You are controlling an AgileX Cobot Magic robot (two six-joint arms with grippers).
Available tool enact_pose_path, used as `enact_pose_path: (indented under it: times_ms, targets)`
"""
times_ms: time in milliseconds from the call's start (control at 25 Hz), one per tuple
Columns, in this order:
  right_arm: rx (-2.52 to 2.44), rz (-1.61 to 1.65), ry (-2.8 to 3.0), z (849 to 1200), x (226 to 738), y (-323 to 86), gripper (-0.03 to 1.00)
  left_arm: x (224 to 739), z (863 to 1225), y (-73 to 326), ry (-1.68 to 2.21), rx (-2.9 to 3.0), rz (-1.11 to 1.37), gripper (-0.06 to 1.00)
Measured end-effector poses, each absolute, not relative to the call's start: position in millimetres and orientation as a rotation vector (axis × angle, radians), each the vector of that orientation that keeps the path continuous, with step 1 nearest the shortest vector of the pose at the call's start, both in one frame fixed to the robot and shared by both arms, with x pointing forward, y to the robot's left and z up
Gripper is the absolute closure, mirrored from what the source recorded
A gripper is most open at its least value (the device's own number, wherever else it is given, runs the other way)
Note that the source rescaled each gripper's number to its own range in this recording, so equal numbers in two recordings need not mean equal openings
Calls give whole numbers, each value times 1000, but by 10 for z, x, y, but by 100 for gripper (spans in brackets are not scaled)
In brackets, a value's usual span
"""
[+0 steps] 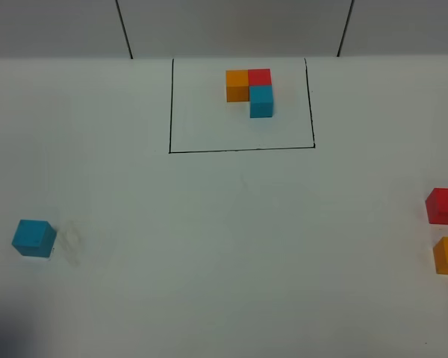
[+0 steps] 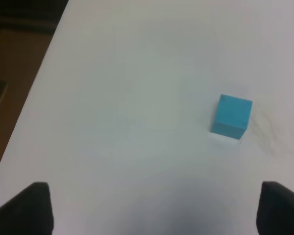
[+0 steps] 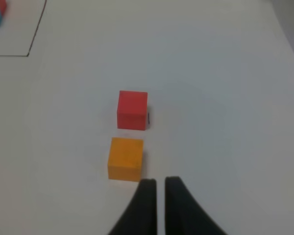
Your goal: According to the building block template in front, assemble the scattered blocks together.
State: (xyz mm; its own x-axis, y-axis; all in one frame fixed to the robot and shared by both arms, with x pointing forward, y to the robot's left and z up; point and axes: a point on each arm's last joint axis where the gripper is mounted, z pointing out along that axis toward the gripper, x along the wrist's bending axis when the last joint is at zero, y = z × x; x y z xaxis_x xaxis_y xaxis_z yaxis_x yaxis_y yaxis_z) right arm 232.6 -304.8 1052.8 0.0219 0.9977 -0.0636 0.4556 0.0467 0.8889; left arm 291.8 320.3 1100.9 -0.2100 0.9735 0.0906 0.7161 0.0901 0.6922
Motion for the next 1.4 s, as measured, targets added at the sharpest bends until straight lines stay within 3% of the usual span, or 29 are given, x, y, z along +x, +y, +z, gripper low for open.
enact_pose_path:
  times_ms: [320, 680, 1400]
  targets:
    - [1517, 878, 1544, 10528, 2326, -3048, 96, 3655, 10821, 3167, 2066, 1836, 660, 4]
    - [1517, 878, 1544, 10528, 2326, -3048, 96, 4370, 10254, 3126, 2188, 1945, 375, 4]
    - [1517, 878, 1544, 10528, 2326, -3048, 96, 4998, 9312, 2893, 2118, 2123, 189, 4]
